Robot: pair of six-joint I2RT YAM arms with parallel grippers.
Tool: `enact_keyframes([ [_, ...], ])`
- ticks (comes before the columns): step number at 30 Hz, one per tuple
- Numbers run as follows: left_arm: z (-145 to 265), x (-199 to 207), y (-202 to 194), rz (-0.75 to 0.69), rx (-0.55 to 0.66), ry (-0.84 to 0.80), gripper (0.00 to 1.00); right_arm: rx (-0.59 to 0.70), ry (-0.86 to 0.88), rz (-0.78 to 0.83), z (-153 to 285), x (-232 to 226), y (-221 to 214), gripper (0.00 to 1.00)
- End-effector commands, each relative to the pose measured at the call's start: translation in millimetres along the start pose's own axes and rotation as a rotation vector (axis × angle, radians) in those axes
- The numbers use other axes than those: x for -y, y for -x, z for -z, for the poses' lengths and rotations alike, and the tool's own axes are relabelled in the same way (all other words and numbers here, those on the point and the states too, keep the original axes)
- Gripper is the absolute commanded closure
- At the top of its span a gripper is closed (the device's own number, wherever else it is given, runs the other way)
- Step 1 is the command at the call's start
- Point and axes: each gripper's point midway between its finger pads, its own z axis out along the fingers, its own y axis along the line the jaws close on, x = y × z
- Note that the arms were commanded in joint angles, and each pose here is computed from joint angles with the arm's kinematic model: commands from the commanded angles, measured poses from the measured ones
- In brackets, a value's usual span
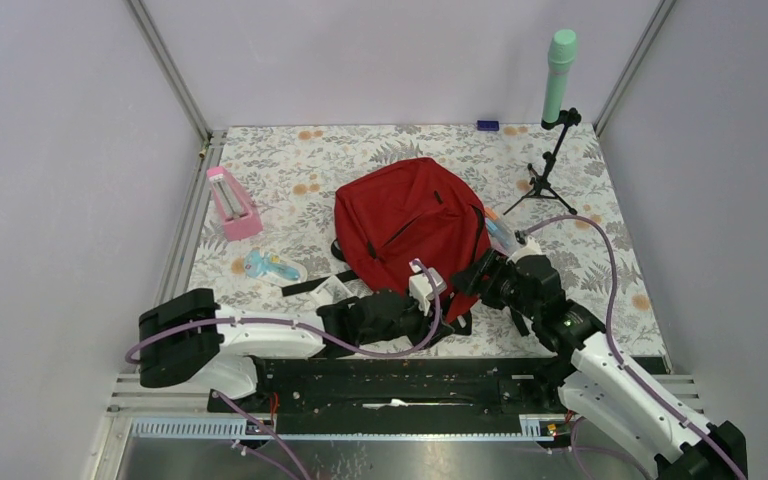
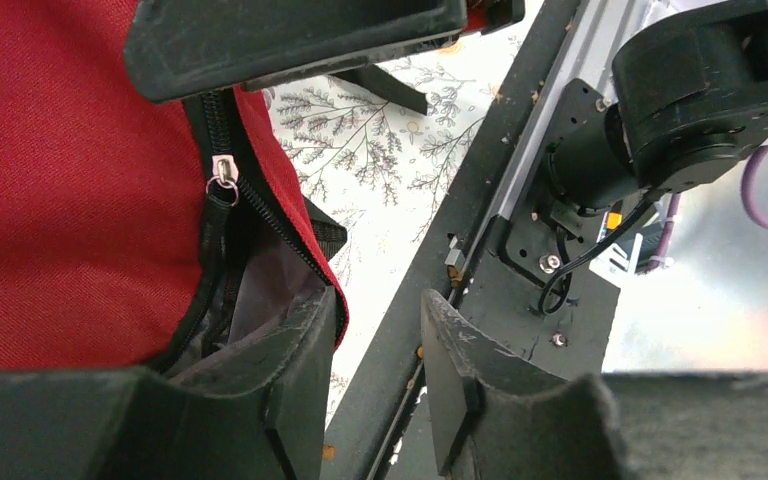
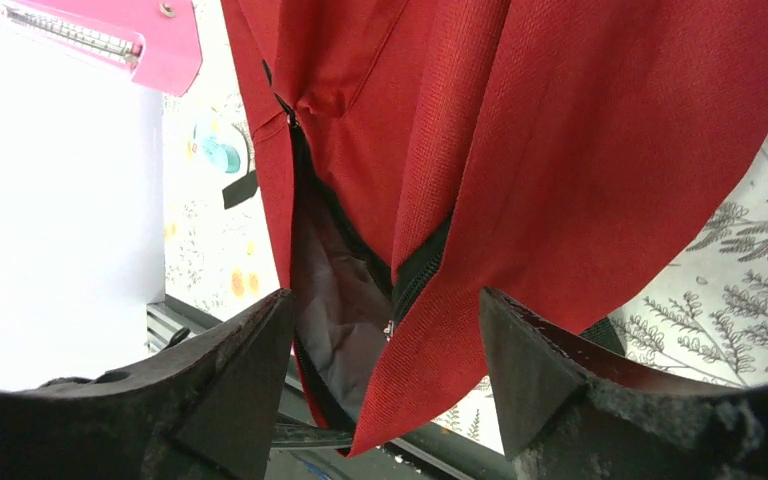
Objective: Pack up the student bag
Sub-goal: Zip the student bag at the center of the board.
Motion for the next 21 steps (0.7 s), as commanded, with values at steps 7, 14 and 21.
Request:
enact_keyframes([
  [7, -13.2, 19.4, -5.4, 0.004, 0.059, -0.006, 0.67, -0.02, -0.152, -0.047, -14.2, 34.1, -25.1, 0.28],
  [14, -16.1, 25.4, -16.9, -0.03, 0.047, 0.002, 0.67, 0.011, -0.076, -0.121, -30.3, 25.0, -28.2, 0.58],
  [21, 10.2, 16.1, -6.9, -0.043, 0.15, 0.033, 0.55, 0.11, 0.101, -0.194, -27.1, 2.4, -15.1, 1.0],
])
